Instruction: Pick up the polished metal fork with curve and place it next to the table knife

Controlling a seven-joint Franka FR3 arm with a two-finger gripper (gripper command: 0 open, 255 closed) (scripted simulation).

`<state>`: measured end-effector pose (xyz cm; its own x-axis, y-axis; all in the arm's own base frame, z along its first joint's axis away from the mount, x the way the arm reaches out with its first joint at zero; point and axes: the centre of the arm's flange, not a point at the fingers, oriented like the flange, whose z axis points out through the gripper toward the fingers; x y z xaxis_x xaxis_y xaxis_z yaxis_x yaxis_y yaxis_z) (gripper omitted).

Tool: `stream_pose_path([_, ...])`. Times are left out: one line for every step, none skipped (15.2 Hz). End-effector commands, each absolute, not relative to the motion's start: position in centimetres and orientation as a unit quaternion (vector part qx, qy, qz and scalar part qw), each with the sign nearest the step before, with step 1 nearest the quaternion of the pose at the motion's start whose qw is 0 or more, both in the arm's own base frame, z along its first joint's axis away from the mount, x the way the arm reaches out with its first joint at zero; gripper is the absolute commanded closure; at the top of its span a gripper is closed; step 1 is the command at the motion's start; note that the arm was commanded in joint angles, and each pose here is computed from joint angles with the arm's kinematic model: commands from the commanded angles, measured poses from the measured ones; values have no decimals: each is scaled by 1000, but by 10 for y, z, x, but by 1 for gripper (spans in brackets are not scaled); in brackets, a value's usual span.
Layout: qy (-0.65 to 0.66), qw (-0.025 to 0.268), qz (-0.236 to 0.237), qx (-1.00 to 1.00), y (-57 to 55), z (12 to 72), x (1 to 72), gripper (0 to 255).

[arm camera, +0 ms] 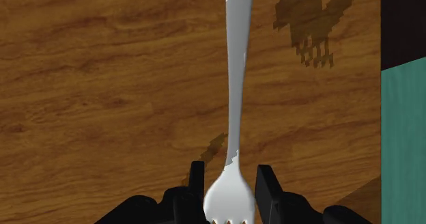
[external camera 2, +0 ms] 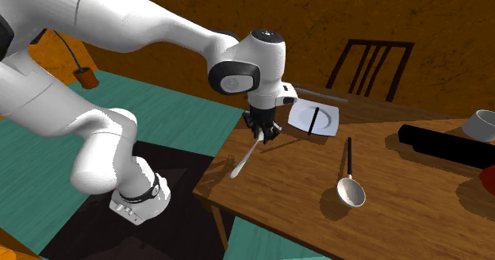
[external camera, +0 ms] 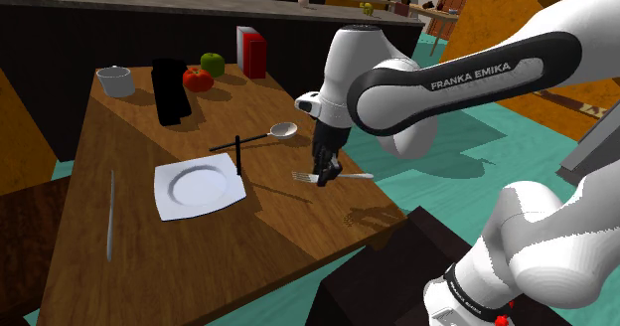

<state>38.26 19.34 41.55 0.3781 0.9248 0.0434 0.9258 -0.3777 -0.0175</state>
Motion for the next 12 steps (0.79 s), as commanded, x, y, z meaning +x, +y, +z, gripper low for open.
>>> stream_pose_path([-557, 19, -13, -830, 193, 421, 382, 255])
stream_pose_path([-557, 19, -13, -830, 206, 421, 385, 255])
stream_pose_path([-557, 19, -13, -830, 219, 421, 388, 255])
stream_pose_path([-557, 19, -13, -830, 232, 421, 392, 255])
stream_pose_path([-557, 19, -13, -830, 244, 421, 395, 255])
stream_pose_path([-557, 19, -13, -830, 257, 421, 398, 255])
stream_pose_path([-557, 19, -13, -830, 270, 421, 401, 255])
stream_pose_path([-557, 19, -13, -830, 283, 421, 405, 255])
stream_pose_path([-557, 19, -13, -830, 296, 421, 408, 255])
stream_pose_path([-557, 19, -13, -830, 308, 421, 411, 255])
stream_pose_path([-557, 19, -13, -830, 321, 422, 415, 255])
stream_pose_path([-557, 19, -13, -830, 334, 422, 418, 255])
